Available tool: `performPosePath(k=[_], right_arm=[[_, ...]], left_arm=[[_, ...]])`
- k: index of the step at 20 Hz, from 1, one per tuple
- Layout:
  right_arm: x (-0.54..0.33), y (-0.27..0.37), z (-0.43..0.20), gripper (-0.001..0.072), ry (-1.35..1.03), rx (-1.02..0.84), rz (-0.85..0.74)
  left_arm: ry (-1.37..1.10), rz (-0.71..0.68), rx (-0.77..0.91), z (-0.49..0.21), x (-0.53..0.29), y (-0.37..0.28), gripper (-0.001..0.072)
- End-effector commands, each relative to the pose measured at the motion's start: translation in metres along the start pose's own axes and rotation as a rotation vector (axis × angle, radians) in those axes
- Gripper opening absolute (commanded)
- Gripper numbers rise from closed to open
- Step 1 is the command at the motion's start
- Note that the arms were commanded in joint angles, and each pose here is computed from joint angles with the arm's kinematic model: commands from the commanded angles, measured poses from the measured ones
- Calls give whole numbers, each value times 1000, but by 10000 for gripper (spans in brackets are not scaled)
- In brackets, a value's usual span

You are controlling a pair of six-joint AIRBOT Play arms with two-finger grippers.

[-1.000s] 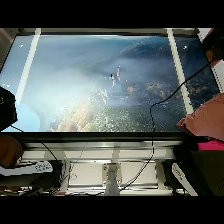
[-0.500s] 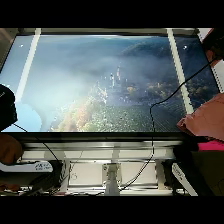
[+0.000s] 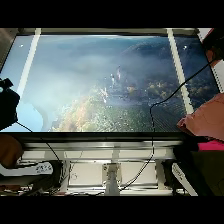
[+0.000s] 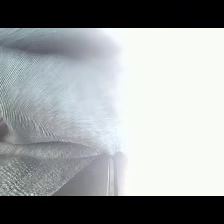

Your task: Fold the clothes and pants, and hang the long-sleeved shirts on hangers.

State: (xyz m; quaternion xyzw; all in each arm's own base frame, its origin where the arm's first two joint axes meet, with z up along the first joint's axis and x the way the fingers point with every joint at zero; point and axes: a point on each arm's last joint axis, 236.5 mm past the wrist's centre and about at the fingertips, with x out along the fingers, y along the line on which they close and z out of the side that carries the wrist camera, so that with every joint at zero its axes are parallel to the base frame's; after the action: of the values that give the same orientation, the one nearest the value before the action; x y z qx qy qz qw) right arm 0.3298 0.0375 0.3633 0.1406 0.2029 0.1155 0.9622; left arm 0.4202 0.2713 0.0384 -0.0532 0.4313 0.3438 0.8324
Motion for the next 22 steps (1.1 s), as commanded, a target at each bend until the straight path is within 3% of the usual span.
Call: performPosePath(k=[1,5,9,16,22], right_arm=[[0,0,0,27,2,1,1],[0,0,0,26,1,0,1],[0,0,0,26,1,0,1],[0,0,0,27,1,0,1],[0,0,0,27,1,0,1]], left_arm=[[-172,-113,126,36,-43,-62,18],[-415,-350,249,60,-145,-174,17],[-547,-595,387,27,-260,-270,17],[-581,-1016,650,-126,-423,-394,17],[-578,-1350,815,-269,-538,-432,17]])
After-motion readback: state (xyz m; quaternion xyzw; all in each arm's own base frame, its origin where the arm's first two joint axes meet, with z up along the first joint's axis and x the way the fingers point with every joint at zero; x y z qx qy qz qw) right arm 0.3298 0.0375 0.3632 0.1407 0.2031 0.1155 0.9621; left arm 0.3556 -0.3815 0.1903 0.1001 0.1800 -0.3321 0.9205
